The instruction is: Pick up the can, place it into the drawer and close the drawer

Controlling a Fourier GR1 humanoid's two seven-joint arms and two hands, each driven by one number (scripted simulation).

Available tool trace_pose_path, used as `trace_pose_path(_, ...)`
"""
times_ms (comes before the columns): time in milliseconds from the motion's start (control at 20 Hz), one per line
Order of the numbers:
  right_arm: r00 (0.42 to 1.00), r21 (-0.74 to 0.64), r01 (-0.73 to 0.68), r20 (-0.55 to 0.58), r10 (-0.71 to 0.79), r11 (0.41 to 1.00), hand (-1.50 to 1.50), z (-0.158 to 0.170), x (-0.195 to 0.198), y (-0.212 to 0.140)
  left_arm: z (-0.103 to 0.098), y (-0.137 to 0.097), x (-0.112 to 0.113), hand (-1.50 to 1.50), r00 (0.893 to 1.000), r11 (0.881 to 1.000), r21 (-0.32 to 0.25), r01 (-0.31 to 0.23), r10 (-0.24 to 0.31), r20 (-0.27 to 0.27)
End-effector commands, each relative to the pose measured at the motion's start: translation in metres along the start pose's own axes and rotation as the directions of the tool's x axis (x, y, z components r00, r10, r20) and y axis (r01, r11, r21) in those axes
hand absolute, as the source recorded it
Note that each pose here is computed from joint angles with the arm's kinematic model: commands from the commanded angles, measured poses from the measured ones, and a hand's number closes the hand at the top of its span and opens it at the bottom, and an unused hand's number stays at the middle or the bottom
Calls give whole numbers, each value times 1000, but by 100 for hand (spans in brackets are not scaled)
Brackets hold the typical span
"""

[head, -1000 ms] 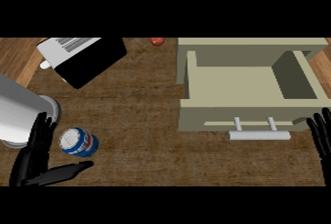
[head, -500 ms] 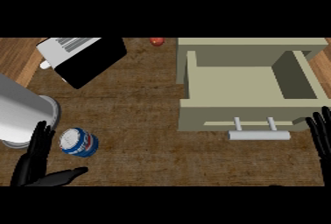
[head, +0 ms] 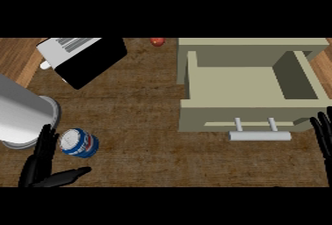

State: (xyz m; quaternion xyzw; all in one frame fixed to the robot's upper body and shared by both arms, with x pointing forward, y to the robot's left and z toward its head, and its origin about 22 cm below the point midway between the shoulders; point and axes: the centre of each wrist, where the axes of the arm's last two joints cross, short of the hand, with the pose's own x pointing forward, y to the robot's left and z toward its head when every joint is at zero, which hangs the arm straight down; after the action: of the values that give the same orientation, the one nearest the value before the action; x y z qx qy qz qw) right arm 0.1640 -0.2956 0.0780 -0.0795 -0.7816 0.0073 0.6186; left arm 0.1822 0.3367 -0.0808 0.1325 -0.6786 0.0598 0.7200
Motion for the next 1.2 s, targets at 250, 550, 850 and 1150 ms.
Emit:
trace_pose_path(250, 1000, 19, 14, -4, -14, 1000, -150, 8, -20, 12, -11, 9, -14, -150, 1000, 1000, 8, -24, 24, -4)
trace_pose_path(550, 1000, -11, 25, -6, -25, 1000, -150, 17, 8, -5, -29, 6, -17, -150, 1000, 1000, -4, -15, 15, -16)
trace_pose_path(850, 1000, -12, 13, 7, -13, 1000, -150, -3, 9, -26, -42, -25, -16, -150, 1000, 1000, -1, -31, 31, 2)
trace_pose_path(1150, 1000, -3, 10, 7, -10, 1000, -150, 4, 10, -13, -57, -12, -24, -150, 999, 1000, 6, -27, 28, -17)
